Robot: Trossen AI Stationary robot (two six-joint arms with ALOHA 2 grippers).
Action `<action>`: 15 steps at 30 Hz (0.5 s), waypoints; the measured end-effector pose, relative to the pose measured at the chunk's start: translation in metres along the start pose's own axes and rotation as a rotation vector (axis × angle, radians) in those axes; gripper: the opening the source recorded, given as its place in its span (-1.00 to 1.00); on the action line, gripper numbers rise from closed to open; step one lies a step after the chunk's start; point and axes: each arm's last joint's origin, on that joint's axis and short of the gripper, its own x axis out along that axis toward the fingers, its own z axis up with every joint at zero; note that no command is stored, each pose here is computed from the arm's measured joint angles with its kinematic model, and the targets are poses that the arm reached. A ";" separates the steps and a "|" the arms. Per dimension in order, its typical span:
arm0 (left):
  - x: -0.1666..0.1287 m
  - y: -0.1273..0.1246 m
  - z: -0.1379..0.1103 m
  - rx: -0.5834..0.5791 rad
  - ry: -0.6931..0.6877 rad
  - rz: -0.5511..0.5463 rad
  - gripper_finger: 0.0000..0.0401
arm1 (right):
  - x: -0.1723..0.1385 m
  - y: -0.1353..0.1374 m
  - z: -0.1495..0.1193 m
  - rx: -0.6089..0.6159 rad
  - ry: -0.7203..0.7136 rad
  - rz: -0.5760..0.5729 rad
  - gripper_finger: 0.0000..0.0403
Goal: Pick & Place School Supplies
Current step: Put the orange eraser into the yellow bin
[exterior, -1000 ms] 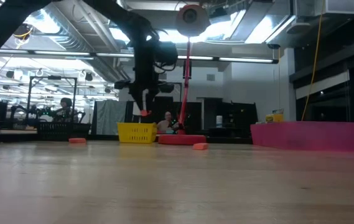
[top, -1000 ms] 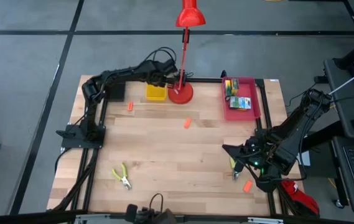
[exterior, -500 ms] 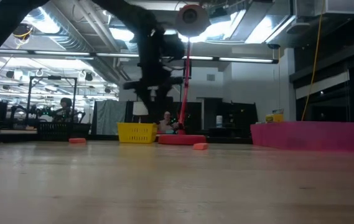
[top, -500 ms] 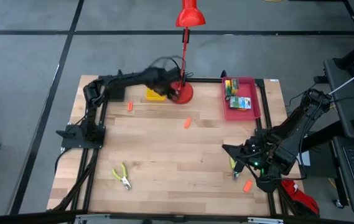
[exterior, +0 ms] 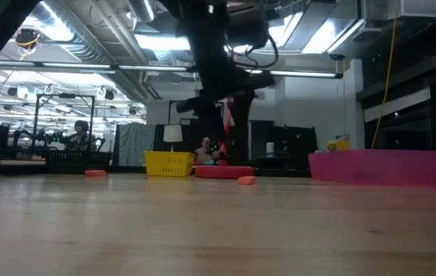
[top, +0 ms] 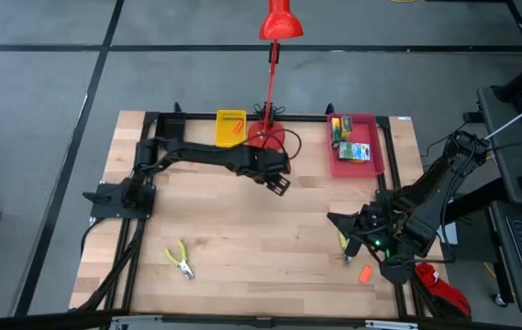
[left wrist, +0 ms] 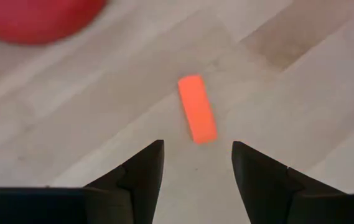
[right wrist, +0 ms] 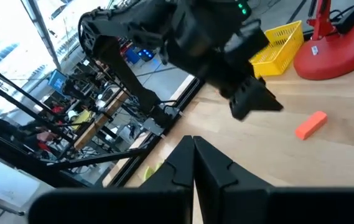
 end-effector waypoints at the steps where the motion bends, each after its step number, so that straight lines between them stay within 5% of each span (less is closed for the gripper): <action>1: 0.004 -0.002 -0.002 -0.010 0.006 0.002 -0.05 | 0.000 0.001 0.000 0.002 0.000 0.002 -0.97; 15: 0.050 -0.011 -0.009 -0.081 -0.001 -0.005 0.14 | -0.001 0.018 0.003 -0.004 -0.006 0.054 -0.97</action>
